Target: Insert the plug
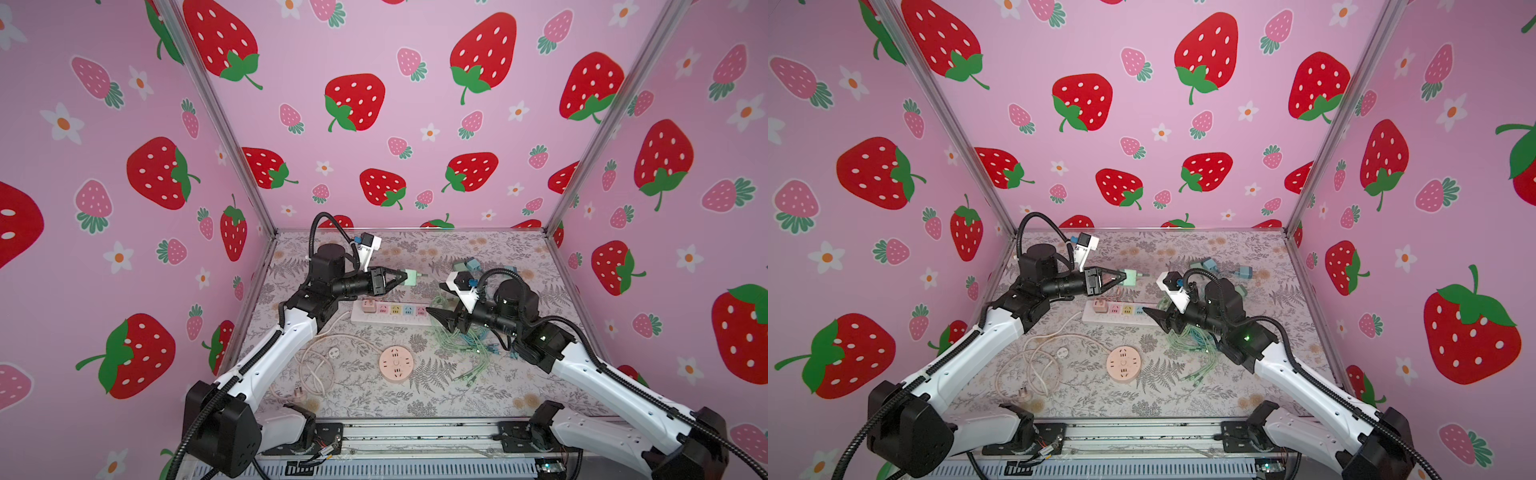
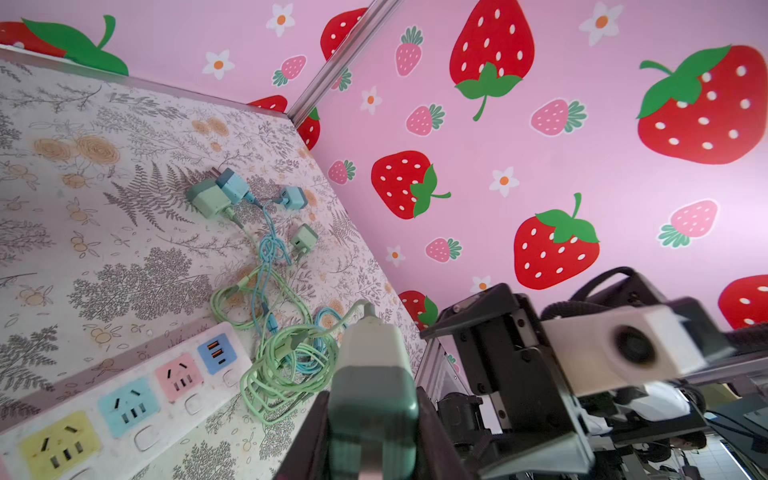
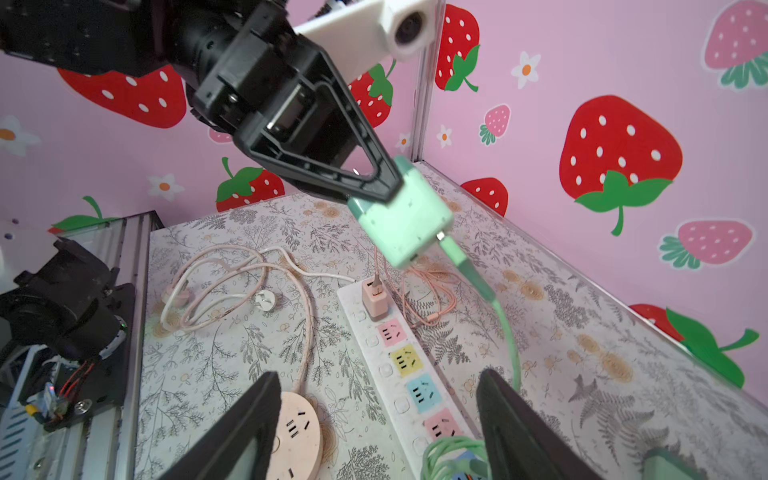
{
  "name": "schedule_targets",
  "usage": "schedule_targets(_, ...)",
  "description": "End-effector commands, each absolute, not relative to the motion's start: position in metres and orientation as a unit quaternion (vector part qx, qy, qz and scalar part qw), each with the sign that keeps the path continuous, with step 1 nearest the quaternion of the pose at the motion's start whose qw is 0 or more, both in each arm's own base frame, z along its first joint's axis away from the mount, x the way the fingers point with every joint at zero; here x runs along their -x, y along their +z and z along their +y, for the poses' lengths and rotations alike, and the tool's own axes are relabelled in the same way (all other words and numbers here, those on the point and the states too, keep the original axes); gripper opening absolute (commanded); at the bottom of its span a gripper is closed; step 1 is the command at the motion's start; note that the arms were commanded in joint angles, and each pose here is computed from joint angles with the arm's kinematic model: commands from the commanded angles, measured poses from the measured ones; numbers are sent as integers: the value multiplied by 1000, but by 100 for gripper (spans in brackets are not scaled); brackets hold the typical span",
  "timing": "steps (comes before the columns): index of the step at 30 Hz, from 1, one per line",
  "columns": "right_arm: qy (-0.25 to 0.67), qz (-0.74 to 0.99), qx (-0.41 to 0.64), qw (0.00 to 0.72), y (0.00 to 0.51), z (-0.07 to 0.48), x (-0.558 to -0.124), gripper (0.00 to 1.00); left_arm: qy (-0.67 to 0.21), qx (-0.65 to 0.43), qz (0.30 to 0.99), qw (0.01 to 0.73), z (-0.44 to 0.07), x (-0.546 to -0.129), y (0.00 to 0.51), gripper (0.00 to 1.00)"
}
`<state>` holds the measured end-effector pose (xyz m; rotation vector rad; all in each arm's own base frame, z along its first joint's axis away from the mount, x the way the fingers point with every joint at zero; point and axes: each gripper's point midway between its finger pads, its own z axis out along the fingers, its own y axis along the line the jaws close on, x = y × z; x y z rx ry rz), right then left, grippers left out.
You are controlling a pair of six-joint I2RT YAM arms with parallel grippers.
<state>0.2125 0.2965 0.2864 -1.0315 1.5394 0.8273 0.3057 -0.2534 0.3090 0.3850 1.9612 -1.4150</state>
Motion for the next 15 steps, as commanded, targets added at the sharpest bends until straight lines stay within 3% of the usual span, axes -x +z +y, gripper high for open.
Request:
schedule_targets(1,452,614,402,506,303,299,-195,76,-578,-179,698,383,-257,-299,344,0)
schedule_targets(15,589,558,329,484,331,315,-198,71,-605,-264,624,418,-268,-258,364,0)
